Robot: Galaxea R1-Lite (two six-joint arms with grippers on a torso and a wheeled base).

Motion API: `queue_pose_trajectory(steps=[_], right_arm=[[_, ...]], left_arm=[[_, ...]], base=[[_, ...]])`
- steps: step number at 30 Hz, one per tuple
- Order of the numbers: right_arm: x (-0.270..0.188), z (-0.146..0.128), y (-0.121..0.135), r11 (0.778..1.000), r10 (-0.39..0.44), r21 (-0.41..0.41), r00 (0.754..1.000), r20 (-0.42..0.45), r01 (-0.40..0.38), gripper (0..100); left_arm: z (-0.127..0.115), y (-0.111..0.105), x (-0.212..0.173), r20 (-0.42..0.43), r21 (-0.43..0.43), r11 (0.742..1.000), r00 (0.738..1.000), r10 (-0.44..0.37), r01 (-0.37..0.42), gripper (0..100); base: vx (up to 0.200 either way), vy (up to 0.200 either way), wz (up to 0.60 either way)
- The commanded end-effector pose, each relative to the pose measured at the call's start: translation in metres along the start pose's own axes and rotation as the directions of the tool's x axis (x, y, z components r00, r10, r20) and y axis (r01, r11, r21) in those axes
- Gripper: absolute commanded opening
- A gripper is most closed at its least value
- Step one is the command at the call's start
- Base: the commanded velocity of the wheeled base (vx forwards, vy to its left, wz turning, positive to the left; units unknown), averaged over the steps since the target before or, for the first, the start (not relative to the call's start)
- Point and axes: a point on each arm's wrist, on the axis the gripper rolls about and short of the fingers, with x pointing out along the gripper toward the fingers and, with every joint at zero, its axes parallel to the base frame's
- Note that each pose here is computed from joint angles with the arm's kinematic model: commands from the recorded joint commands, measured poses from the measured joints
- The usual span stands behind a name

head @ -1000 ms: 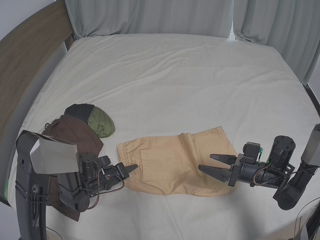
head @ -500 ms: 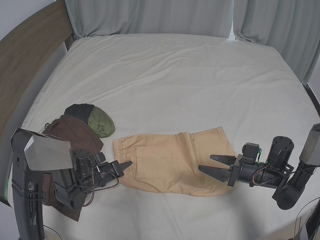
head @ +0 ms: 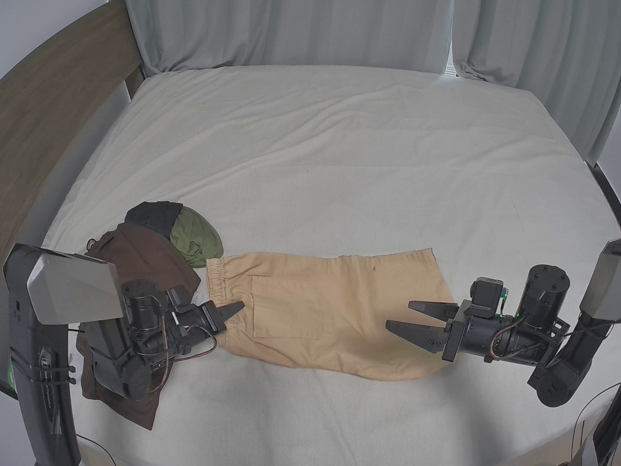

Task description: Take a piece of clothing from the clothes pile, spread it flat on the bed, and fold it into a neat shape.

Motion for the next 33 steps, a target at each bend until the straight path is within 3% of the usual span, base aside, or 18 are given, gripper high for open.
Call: queue_pose_trajectory(steps=[1,9,20,27,33], right_arm=[[0.000,0.000,0.000,1.000,-0.001,0.001,1.000,-0.001,0.001,100],[0.002,0.000,-0.002,1.000,-0.001,0.001,1.000,-0.001,0.001,100],[0.003,-0.003,-0.004,1.000,-0.005,0.008,1.000,-0.011,0.005,100],[0.005,-0.003,-0.005,1.000,-0.003,0.005,1.000,-0.007,0.003,100],[0.005,-0.003,-0.005,1.000,-0.004,0.006,1.000,-0.008,0.004,100]], left_arm=[[0.010,-0.006,-0.011,0.015,0.004,1.000,1.000,-0.021,0.021,0],[0.011,-0.013,-0.023,0.007,0.003,1.000,1.000,-0.030,0.030,0],[0.023,0.001,-0.033,0.051,-0.011,1.000,0.999,0.013,-0.013,0],[0.036,-0.006,-0.044,0.091,0.003,1.000,0.996,-0.002,0.002,0],[0.032,-0.002,-0.053,0.062,-0.013,1.000,0.998,0.002,-0.001,0]], base=[[0.000,0.000,0.00],[0.000,0.000,0.00],[0.000,0.000,0.00],[0.000,0.000,0.00],[0.000,0.000,0.00]])
